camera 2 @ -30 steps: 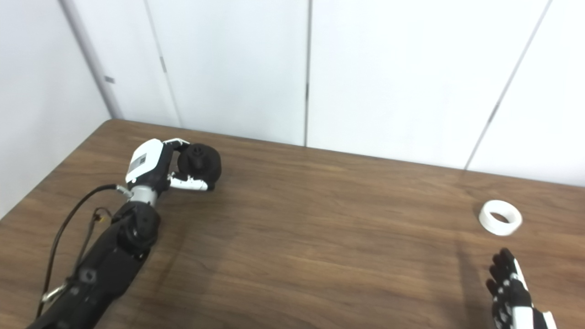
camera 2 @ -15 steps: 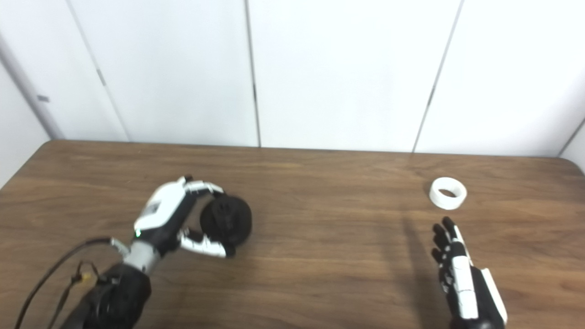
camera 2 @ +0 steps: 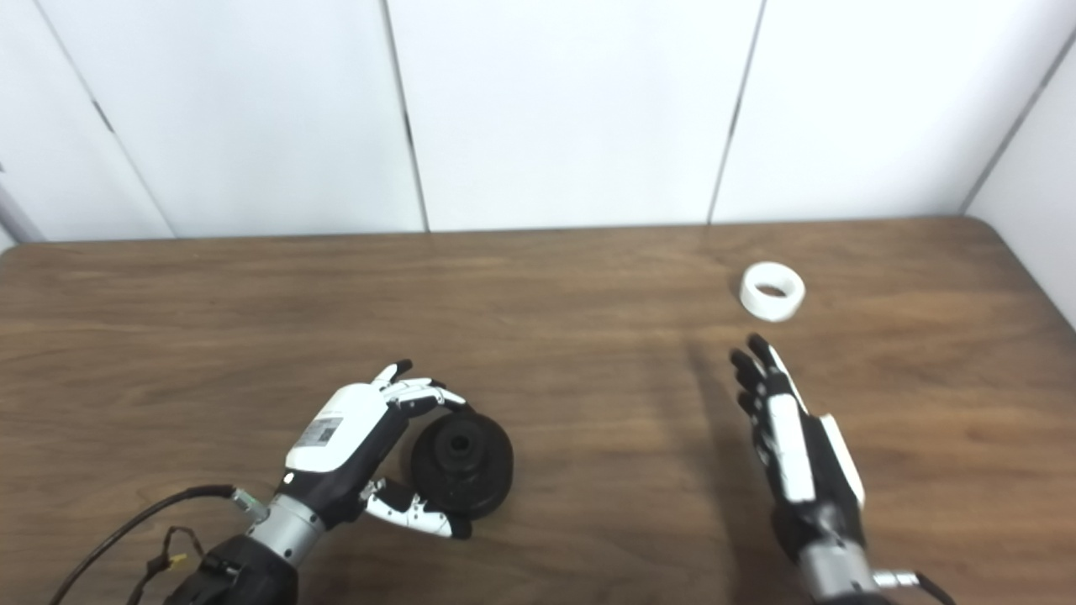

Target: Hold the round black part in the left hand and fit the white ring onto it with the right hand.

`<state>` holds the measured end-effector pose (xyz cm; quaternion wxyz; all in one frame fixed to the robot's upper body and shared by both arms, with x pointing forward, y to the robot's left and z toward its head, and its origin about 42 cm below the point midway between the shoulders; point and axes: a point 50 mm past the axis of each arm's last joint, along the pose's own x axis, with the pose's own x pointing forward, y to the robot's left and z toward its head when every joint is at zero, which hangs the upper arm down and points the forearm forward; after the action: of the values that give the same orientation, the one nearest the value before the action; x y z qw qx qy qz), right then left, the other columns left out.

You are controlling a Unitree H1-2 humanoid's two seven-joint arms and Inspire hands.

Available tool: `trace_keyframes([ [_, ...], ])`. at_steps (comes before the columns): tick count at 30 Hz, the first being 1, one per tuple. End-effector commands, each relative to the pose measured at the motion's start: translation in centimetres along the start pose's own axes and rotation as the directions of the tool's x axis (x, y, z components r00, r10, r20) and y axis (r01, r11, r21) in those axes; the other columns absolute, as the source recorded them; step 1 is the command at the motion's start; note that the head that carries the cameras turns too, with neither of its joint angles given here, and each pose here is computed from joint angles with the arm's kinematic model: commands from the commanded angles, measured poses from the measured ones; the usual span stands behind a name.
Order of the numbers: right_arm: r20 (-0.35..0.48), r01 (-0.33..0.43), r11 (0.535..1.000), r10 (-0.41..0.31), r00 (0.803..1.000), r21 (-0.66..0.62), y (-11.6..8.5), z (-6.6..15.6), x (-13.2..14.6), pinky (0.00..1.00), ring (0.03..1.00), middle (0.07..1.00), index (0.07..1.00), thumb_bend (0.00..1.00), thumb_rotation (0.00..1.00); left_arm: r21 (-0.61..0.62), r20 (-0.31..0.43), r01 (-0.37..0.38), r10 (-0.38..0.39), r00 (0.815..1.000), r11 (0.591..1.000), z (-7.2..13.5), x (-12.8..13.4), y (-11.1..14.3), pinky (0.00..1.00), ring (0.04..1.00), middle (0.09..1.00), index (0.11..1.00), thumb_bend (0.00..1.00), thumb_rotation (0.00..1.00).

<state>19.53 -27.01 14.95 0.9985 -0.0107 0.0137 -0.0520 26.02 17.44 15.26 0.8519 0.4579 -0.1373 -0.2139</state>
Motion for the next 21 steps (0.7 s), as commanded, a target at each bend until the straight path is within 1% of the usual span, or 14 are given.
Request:
trace_keyframes([
  [1,0.082,0.002,0.999,-0.006,0.997,0.045,1.6,1.9,0.6,0.98,0.975,0.931,0.954,0.62,1.00,0.026,0.067,-0.043,0.041,0.997,0.999,1.1,0.4,1.0,1.00,0.848,0.754,0.480,0.52,0.06],
  [4,0.081,0.003,0.999,-0.007,0.997,0.045,1.7,2.1,0.6,0.99,0.977,0.934,0.952,0.62,1.00,0.027,0.061,-0.008,0.006,0.998,1.000,1.5,-0.1,0.1,1.00,0.840,0.750,0.480,0.52,0.06],
  [8,0.093,0.009,0.999,-0.013,0.996,0.052,1.8,2.1,0.7,0.96,0.961,0.925,0.948,0.61,0.97,-0.046,0.047,0.044,-0.041,0.998,0.998,1.5,-0.8,-0.9,1.00,0.854,0.754,0.480,0.52,0.05],
  [13,0.092,0.009,0.999,-0.013,0.996,0.049,1.9,2.2,0.7,0.96,0.955,0.921,0.948,0.61,0.97,-0.081,0.011,0.099,-0.099,0.995,0.992,1.3,-1.3,-1.6,1.00,0.867,0.772,0.481,0.52,0.06],
  [18,0.085,0.007,0.999,-0.011,0.996,0.049,1.8,2.4,0.7,0.98,0.965,0.926,0.950,0.61,0.98,-0.108,-0.002,0.110,-0.111,0.994,0.988,0.9,-1.2,-2.0,1.00,0.882,0.782,0.480,0.52,0.05],
  [21,0.087,0.008,0.999,-0.012,0.996,0.049,1.8,2.4,0.7,0.96,0.963,0.926,0.948,0.61,0.98,-0.112,-0.012,0.113,-0.116,0.993,0.987,0.6,-1.2,-2.2,1.00,0.888,0.780,0.480,0.52,0.05],
])
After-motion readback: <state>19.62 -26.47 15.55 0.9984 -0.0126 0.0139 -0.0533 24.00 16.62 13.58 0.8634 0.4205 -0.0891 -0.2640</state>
